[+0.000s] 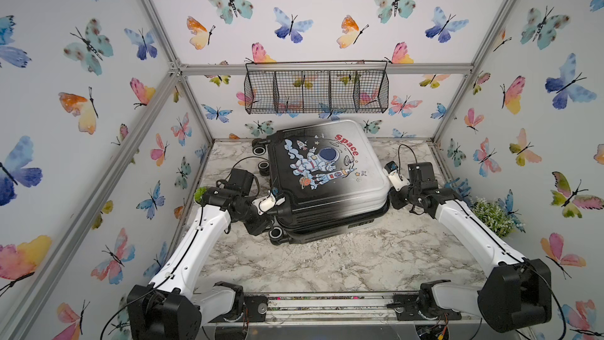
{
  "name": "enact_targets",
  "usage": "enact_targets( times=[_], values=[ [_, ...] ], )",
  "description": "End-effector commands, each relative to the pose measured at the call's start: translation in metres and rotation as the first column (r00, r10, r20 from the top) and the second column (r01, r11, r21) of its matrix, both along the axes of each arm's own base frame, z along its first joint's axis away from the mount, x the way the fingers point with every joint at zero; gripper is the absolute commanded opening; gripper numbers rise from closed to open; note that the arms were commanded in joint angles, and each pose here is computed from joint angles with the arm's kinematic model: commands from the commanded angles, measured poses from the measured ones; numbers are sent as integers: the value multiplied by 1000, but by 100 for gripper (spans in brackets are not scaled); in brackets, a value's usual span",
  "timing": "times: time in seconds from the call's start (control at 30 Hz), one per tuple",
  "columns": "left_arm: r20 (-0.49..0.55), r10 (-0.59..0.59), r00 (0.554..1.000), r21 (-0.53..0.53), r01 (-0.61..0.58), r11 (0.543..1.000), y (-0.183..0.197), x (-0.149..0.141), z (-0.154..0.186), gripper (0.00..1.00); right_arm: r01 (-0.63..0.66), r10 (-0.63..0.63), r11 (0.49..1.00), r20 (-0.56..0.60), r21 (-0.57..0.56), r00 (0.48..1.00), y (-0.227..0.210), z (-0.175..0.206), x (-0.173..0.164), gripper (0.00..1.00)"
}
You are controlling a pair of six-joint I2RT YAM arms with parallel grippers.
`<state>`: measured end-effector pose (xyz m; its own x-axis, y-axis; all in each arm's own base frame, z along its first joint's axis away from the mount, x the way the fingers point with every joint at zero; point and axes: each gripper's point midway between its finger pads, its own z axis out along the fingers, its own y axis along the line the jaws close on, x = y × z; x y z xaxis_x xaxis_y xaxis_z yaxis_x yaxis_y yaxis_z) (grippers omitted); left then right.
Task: Close the suitcase zippers
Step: Pick up the suitcase from the center of the board.
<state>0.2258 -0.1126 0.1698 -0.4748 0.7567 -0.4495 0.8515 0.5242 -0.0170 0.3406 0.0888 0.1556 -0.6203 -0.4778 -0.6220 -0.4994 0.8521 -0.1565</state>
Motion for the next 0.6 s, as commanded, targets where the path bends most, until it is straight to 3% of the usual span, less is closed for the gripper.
enact_targets(
  times=[0.0,0.17,0.3,0.47,0.57],
  values=[
    [75,-3,997,-103,11,995,-13,4,32,39,46,-47,998,-19,-53,999,-18,-3,-9,3],
    [99,-26,995,-177,43,983,-24,4,50,25,6,-6,1000,-25,-18,1000,-11,-1,-20,4],
    [93,-24,995,-252,47,967,-34,6,65,23,-41,41,999,-5,-2,999,-6,5,-33,3],
    [121,164,979,-369,-109,923,-23,46,99,18,-114,112,992,45,46,993,4,14,-50,3],
    [124,208,970,-394,-144,908,-21,59,111,13,-145,141,986,54,81,988,10,23,-59,3]
  ],
)
